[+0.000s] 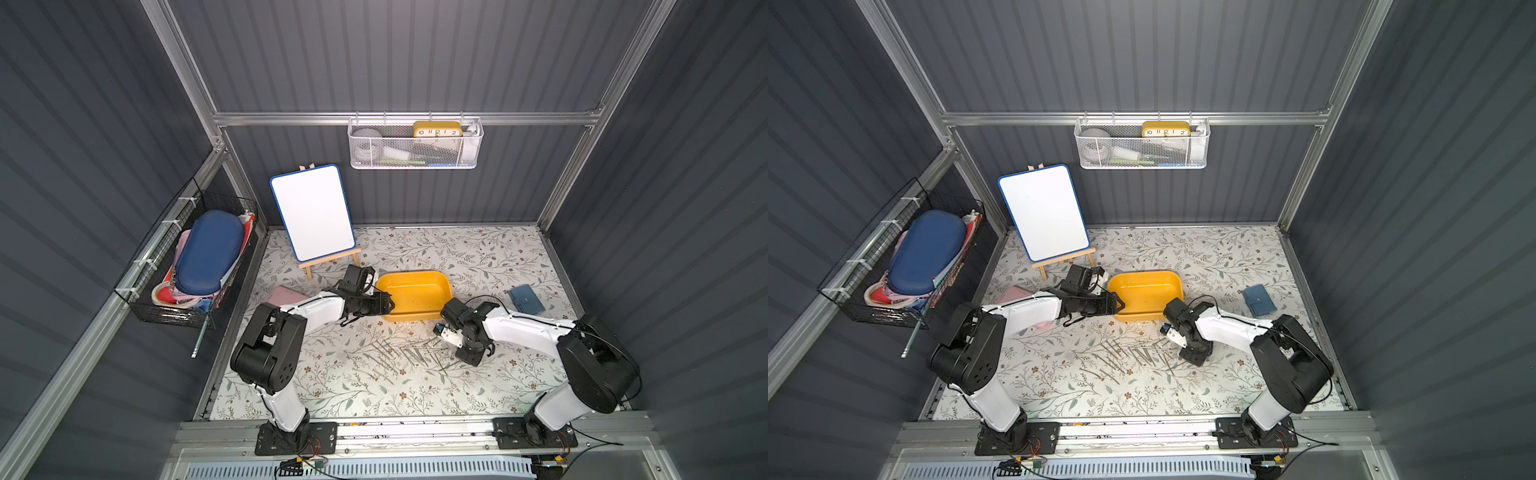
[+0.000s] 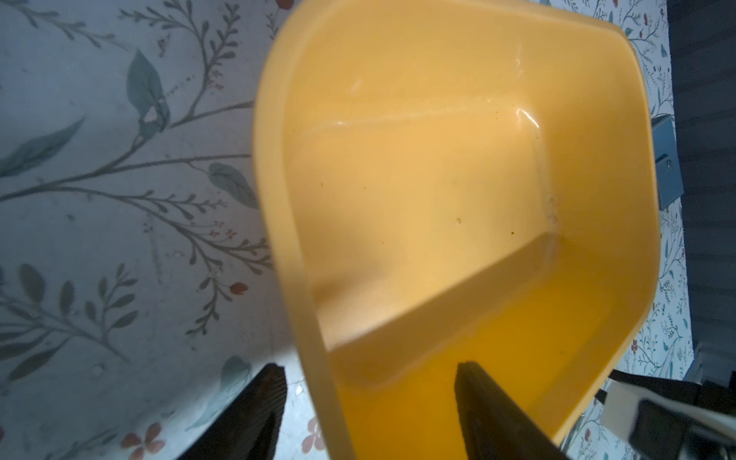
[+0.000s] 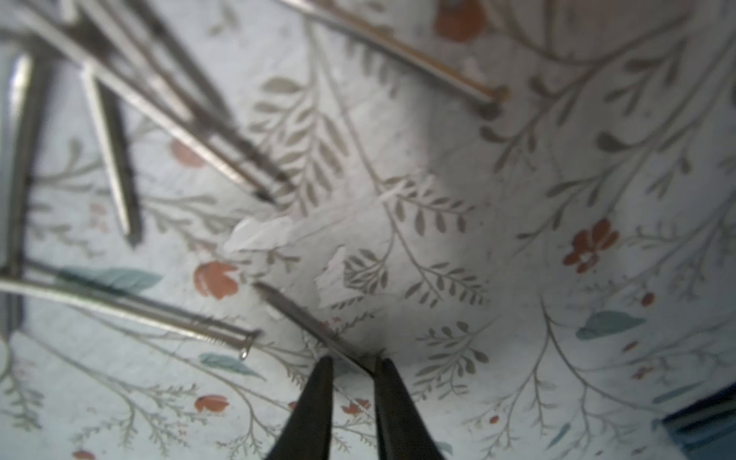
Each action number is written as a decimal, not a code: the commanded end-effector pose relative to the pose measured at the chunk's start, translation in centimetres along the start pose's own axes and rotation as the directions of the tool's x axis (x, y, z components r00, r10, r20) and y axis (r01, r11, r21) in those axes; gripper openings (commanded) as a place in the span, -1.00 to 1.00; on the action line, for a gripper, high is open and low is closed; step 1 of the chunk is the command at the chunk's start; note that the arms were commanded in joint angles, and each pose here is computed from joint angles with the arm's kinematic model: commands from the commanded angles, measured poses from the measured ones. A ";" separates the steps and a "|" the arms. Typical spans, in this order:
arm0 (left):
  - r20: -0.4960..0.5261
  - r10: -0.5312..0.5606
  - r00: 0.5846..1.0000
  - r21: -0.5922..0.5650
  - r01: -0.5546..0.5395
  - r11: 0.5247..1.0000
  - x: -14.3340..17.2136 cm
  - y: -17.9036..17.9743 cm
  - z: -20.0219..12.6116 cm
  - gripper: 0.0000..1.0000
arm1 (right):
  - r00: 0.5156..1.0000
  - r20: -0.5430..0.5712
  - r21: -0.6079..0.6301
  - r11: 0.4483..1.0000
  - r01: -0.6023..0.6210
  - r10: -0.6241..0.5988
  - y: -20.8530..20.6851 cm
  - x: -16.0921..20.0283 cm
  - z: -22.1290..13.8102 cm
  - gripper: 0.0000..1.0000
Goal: Put the nails on the desktop into the storage box
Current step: Pick up the nail from the center of the board, then place the nail in the storage box.
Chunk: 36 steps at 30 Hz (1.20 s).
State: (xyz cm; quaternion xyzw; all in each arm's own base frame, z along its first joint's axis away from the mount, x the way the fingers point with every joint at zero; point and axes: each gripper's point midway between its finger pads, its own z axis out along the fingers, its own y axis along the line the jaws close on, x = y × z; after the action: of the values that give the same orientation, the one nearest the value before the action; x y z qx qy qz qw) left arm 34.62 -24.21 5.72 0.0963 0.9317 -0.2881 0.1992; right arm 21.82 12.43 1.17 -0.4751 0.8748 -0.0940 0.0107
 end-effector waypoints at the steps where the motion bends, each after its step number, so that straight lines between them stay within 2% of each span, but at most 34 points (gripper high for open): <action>1: -0.002 0.021 1.000 0.009 -0.021 1.000 -0.3 0.1 0.0 0.45 | 0.995 -0.091 0.008 0.999 -0.032 0.033 0.1 1.9 1.9 -0.92; 2: -0.002 0.019 1.000 0.009 -0.019 1.000 -0.3 0.0 0.0 0.45 | 0.995 -0.095 0.016 0.999 -0.031 0.033 0.0 2.1 2.0 -1.00; 8: -0.005 0.020 1.000 0.006 -0.020 1.000 -0.3 0.2 0.0 0.45 | 0.993 -0.117 0.013 0.999 -0.034 0.035 -0.1 2.1 1.9 -1.00; 12: -0.005 0.019 1.000 0.003 -0.019 1.000 -0.3 0.2 0.0 0.44 | 0.991 -0.109 0.020 0.997 -0.071 0.073 -0.6 1.5 0.6 -1.00; 18: 0.000 0.019 1.000 0.005 -0.019 1.000 -0.6 0.0 -0.3 0.44 | 0.983 0.040 0.032 0.983 -0.180 0.179 -1.9 0.1 -4.6 -1.00; 22: 0.000 0.016 1.000 -0.001 -0.016 1.000 -0.7 0.1 -0.4 0.44 | 0.952 0.207 0.046 0.970 -0.239 0.224 -3.1 -1.3 -9.0 -1.00; 26: 0.000 0.016 1.000 -0.006 -0.016 1.000 -0.8 0.1 -0.5 0.44 | 0.929 0.277 0.034 0.963 -0.266 0.247 -3.8 -2.1 -11.7 -1.00; 30: 0.007 0.016 1.000 -0.011 -0.016 1.000 -1.1 0.0 -0.7 0.44 | 0.893 0.322 -0.046 0.947 -0.318 0.315 -4.1 -4.5 -14.4 -1.00; 32: 0.011 0.017 1.000 -0.009 -0.017 1.000 -1.3 -0.2 -0.9 0.44 | 0.859 0.329 -0.092 0.919 -0.383 0.391 -4.9 -6.3 -15.6 -1.00; 36: 0.019 0.018 1.000 -0.004 -0.018 1.000 -1.6 -0.5 -1.2 0.44 | 0.818 0.277 -0.239 0.861 -0.449 0.504 -4.9 -10.9 -17.1 -1.00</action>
State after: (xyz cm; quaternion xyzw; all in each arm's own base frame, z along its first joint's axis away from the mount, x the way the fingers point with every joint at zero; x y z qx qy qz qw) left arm 34.99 -24.05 6.19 0.0972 0.9328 -0.2837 0.2001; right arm 30.02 19.66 18.05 -0.3001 0.9351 0.0178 0.1877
